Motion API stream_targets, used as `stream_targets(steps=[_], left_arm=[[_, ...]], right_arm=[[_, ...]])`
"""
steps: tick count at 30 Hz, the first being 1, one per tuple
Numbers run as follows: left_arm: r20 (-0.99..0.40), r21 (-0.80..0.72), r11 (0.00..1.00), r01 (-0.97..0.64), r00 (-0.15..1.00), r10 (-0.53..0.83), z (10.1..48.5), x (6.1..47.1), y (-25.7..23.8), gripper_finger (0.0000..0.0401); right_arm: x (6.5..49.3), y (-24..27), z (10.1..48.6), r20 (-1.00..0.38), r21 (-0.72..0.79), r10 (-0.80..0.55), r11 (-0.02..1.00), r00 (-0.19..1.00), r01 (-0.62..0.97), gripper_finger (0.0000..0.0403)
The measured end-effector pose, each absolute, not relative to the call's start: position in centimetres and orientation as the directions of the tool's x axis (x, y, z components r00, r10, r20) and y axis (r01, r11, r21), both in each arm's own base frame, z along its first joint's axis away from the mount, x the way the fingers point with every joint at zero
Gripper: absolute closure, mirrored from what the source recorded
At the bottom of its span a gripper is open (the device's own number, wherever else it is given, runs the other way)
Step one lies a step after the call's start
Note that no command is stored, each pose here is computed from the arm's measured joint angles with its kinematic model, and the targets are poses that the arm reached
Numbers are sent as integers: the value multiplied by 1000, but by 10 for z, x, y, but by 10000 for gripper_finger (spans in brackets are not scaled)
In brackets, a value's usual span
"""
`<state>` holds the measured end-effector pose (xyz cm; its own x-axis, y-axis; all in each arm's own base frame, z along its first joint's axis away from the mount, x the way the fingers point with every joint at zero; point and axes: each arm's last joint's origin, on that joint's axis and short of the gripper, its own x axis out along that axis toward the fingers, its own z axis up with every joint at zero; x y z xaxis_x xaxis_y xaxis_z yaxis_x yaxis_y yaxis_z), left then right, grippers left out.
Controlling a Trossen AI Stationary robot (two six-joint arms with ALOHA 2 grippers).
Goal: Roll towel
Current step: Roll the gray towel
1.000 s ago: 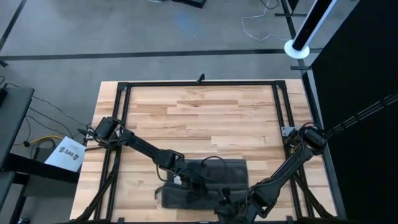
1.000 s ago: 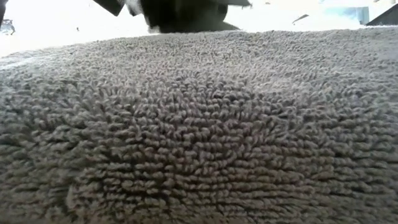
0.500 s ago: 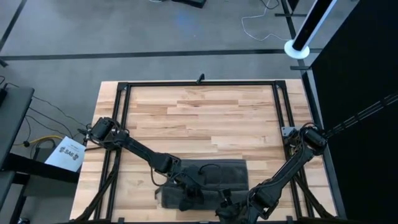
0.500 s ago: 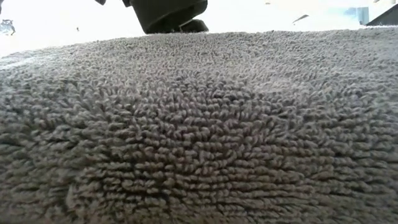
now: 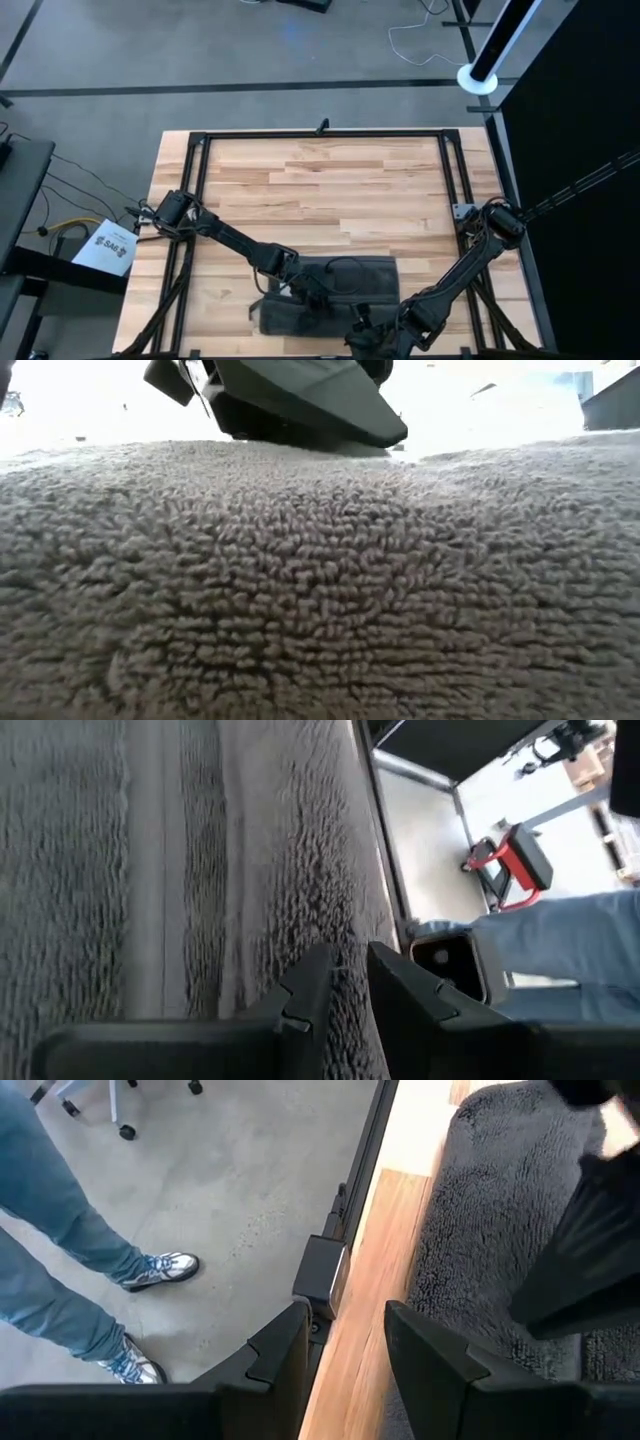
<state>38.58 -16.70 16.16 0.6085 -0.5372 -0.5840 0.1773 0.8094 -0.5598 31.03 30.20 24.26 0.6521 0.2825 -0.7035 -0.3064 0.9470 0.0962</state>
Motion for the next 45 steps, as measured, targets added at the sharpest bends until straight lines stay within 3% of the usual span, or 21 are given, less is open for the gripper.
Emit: stream_targets(steps=[12,18,32,37,41,45], left_arm=[[-672,-509,854,111,569,-474,144,389,-148,345],[-690,-496,863,98,558,-461,134,393,-140,345],[-693,-503,855,126,531,-487,128,394,-135,345],[-693,-504,854,130,530,-489,128,394,-135,345],[-694,-507,853,121,530,-488,128,394,-134,345],[-694,-511,852,117,528,-489,128,394,-134,345]], right_arm=[[311,300,242,-709,45,276,936,649,-349,280],[316,286,231,-735,-41,172,954,656,-296,275],[320,276,210,-720,-127,159,927,676,-353,147],[325,278,200,-702,-248,149,866,697,-435,138],[333,281,169,-734,-302,115,828,669,-473,138],[336,282,145,-731,-410,-8,804,682,-430,138]])
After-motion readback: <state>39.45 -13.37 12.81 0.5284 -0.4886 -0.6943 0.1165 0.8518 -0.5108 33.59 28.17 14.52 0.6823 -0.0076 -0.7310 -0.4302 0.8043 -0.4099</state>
